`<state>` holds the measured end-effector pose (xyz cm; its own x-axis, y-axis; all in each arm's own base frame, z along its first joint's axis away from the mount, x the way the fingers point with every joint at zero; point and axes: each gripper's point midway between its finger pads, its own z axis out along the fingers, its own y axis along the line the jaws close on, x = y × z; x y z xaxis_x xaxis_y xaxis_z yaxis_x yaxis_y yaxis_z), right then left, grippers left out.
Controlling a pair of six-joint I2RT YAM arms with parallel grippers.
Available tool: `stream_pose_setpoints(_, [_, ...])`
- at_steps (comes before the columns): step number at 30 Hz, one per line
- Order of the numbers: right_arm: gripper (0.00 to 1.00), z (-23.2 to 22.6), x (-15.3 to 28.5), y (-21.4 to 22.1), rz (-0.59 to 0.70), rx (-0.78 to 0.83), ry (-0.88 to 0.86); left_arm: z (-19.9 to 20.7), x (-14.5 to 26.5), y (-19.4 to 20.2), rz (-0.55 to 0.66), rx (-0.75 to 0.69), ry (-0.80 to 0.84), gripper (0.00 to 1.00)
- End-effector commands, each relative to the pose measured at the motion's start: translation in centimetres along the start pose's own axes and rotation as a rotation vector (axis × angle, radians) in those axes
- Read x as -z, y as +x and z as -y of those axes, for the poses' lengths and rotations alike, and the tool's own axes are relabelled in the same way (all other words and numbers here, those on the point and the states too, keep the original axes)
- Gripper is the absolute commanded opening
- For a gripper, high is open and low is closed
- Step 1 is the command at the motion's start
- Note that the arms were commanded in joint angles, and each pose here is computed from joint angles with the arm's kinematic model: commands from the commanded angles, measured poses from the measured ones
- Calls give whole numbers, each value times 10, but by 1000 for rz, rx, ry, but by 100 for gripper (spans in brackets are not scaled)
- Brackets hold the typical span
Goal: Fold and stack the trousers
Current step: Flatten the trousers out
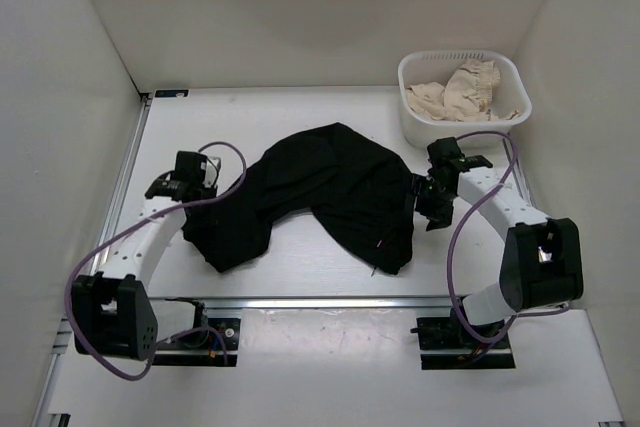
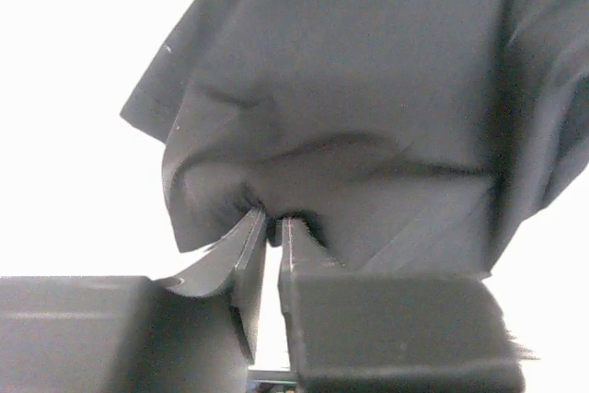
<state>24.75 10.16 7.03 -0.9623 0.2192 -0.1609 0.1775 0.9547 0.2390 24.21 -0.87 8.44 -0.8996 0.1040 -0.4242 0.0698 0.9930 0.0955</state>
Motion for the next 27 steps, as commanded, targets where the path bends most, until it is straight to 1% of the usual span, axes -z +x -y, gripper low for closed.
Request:
stream_pose_setpoints(1, [83,2,20,-2,35,77,6,7,9,-17,-26,8,53,39])
stream_pose_setpoints(2, [87,-2,26,-3,57,81,-14,16,13,-16,-37,-3,92,51])
stream_pose_setpoints(3, [96,-4,26,5,49,96,-25,25,15,-12,-53,-20,129,73])
stream_pose_setpoints(4, [97,-7,31,13,52,111,-42,41,16,-5,-71,-70,166,81])
stream_pose_setpoints(5, [98,-9,31,23,24,99,-70,50,17,1,-76,-98,190,89])
stream_pose_setpoints(6, [98,-8,26,39,-14,88,-80,56,15,10,-96,-124,199,100])
stream_pose_setpoints(7, [98,-12,27,49,-25,94,-104,62,10,30,-139,-160,209,100])
stream_pose_setpoints(8, [98,-13,20,67,-68,91,-114,66,7,40,-158,-174,222,100])
stream_pose_setpoints(10, [98,-21,14,82,-92,103,-158,68,-2,56,-185,-202,214,100])
stream_pose_setpoints(11, [98,-29,10,87,-93,131,-182,65,-9,72,-214,-229,189,100])
stream_pose_setpoints(13, [98,-32,1,94,-111,137,-180,61,-22,71,-176,-239,144,100])
stream_pose_setpoints(14, [98,-31,-4,97,-119,131,-168,52,-32,83,-206,-263,87,100])
stream_pose_setpoints(18, [98,-29,-27,98,-128,136,-121,43,-53,90,-214,-273,20,100])
stream_pose_setpoints(19, [96,-30,-29,95,-119,123,-114,41,-57,93,-223,-276,8,98])
stream_pose_setpoints(20, [88,-31,-31,93,-116,124,-116,41,-61,96,-241,-279,6,91])
stream_pose_setpoints(21, [81,-33,-32,91,-106,115,-123,44,-62,95,-247,-279,16,80])
stream_pose_setpoints(22, [71,-37,-33,86,-92,118,-133,46,-62,98,-260,-279,30,67])
stream_pose_setpoints(23, [59,-44,-30,81,-79,120,-146,50,-62,92,-247,-274,47,33])
stream_pose_setpoints(24, [36,-47,-28,76,-61,122,-146,53,-61,86,-235,-271,58,14])
stream_pose_setpoints(25, [23,-46,-25,73,-53,121,-129,53,-59,85,-238,-271,58,14])
stream_pose_setpoints(26, [13,-55,-13,61,-19,126,-143,53,-55,81,-229,-270,59,14])
stream_pose_setpoints(27, [0,-58,-1,55,13,130,-149,46,-49,71,-202,-241,40,14])
